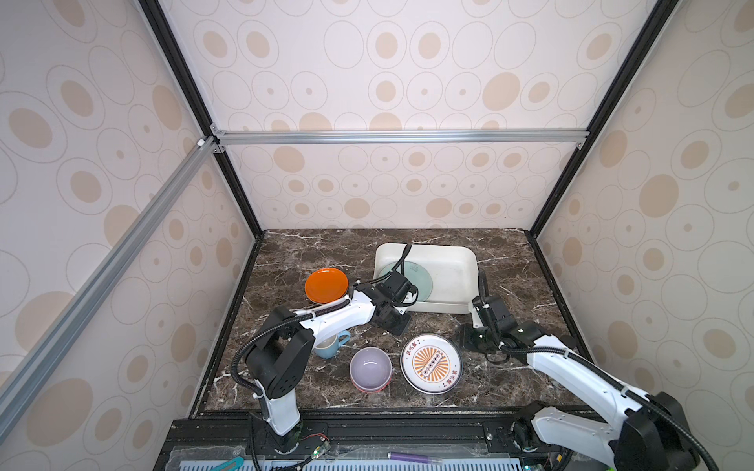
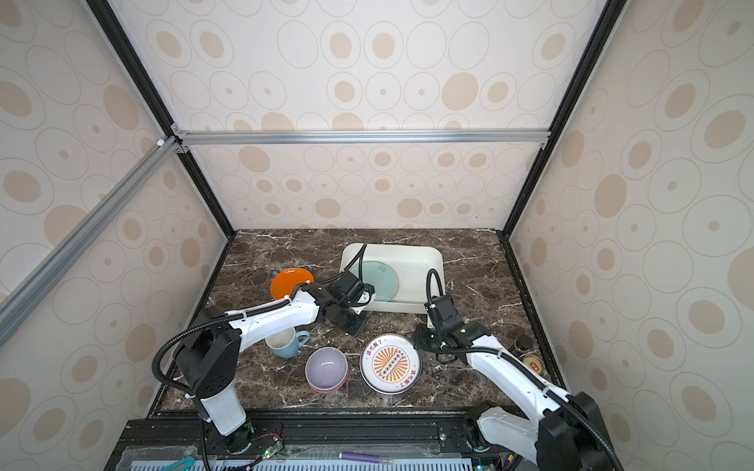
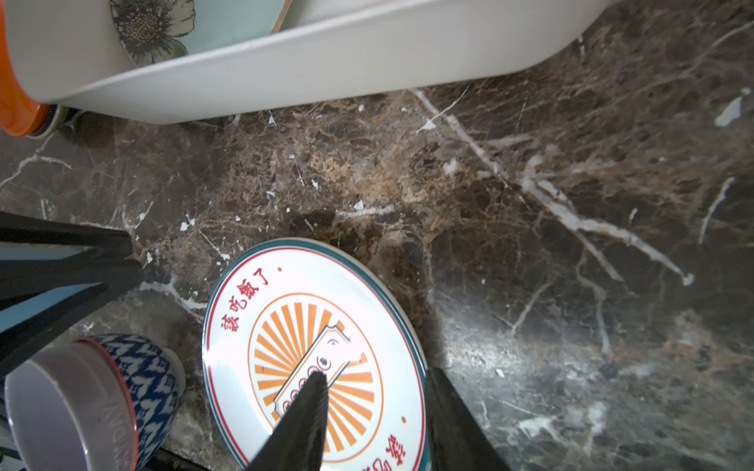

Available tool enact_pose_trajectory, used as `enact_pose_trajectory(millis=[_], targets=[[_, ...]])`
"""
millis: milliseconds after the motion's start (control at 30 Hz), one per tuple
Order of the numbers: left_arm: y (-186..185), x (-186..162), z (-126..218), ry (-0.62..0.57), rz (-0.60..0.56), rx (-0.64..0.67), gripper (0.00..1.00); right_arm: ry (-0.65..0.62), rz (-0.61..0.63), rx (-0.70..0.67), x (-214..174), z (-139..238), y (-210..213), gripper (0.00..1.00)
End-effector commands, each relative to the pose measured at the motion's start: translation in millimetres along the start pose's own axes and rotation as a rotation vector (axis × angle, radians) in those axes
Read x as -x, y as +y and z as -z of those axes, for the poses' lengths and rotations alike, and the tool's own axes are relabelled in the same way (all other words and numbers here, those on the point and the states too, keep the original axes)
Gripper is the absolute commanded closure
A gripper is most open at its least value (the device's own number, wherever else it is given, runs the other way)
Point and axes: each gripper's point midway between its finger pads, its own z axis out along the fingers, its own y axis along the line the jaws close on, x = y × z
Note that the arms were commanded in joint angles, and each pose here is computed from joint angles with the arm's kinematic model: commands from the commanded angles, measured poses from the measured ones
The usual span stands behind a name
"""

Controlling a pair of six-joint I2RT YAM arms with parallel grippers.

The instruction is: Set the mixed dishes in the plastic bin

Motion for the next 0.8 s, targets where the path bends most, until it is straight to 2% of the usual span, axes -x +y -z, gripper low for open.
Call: enact_pose_trajectory(millis=[0,100,167,300,500,767], targets=[[-17,-11,6,0.022,-0.029,-0.020,0.74,0.113,-0.028,-0.022,-45,-2,-12,0.58],[-21,-13,6,0.015,-0.035,-0.017,0.74,0.138,-0.027,-0.021,-68,-2,-9,0.57],[-21,-12,8,0.003,-0.030,-0.016,0.74,0.135,-0.044,-0.015,-79,-1,-8,0.52],[-19,-10,13,-0.022,-0.026,-0.006,0.72,0.114,-0.077,-0.032,-91,1,-17,0.51],[-19,-16,14,-0.028,-0.023,-0.009,0.72,0.099,-0.107,-0.042,-100,3,-29,0.51],[-17,-24,14,-0.034,-0.014,-0.010,0.73,0.126,-0.130,0.002,-105,-10,-21,0.53]])
